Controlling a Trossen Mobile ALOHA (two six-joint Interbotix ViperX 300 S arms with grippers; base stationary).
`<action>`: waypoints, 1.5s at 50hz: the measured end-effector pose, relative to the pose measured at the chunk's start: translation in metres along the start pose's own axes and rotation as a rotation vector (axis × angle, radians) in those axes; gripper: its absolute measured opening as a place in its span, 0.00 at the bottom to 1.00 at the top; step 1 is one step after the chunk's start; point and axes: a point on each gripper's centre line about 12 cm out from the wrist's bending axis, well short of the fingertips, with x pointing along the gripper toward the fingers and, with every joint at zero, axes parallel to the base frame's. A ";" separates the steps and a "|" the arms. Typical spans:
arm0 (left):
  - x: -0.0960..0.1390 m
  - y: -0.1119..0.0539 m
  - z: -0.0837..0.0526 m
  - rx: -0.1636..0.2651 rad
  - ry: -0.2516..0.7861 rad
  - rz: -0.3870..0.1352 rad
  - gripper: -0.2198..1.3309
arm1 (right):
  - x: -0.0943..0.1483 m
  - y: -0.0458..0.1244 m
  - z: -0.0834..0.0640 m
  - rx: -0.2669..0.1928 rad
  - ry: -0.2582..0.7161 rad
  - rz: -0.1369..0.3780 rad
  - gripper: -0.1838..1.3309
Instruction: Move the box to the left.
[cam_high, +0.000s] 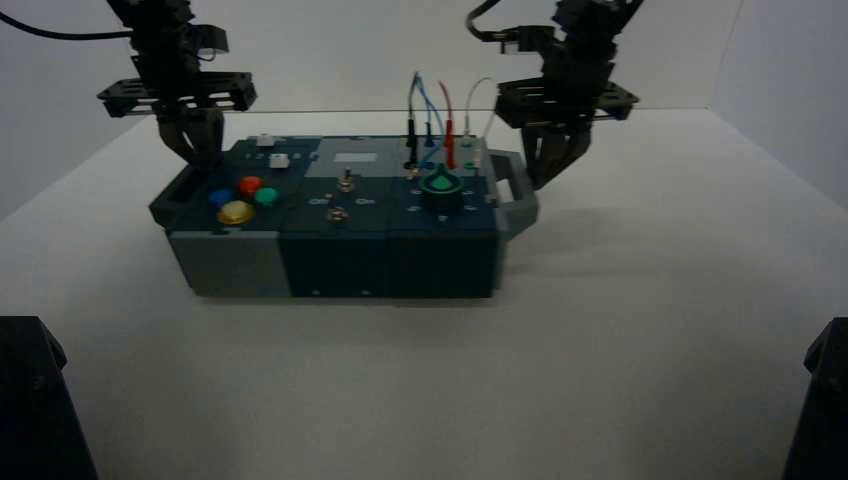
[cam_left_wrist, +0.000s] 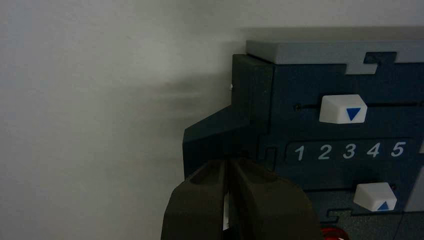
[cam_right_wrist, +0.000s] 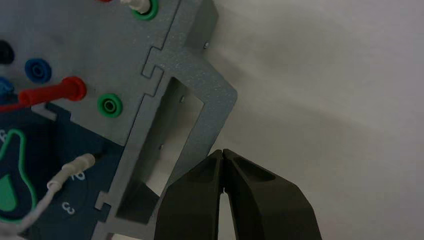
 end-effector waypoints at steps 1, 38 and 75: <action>0.000 0.004 0.002 -0.008 -0.003 0.002 0.03 | 0.001 0.002 0.001 -0.002 -0.001 0.003 0.03; -0.007 0.081 0.011 -0.097 0.004 0.046 0.03 | 0.016 0.066 0.046 -0.098 -0.040 0.063 0.03; -0.070 0.067 0.032 -0.059 -0.118 0.050 0.03 | -0.057 0.072 0.044 -0.180 -0.069 0.048 0.03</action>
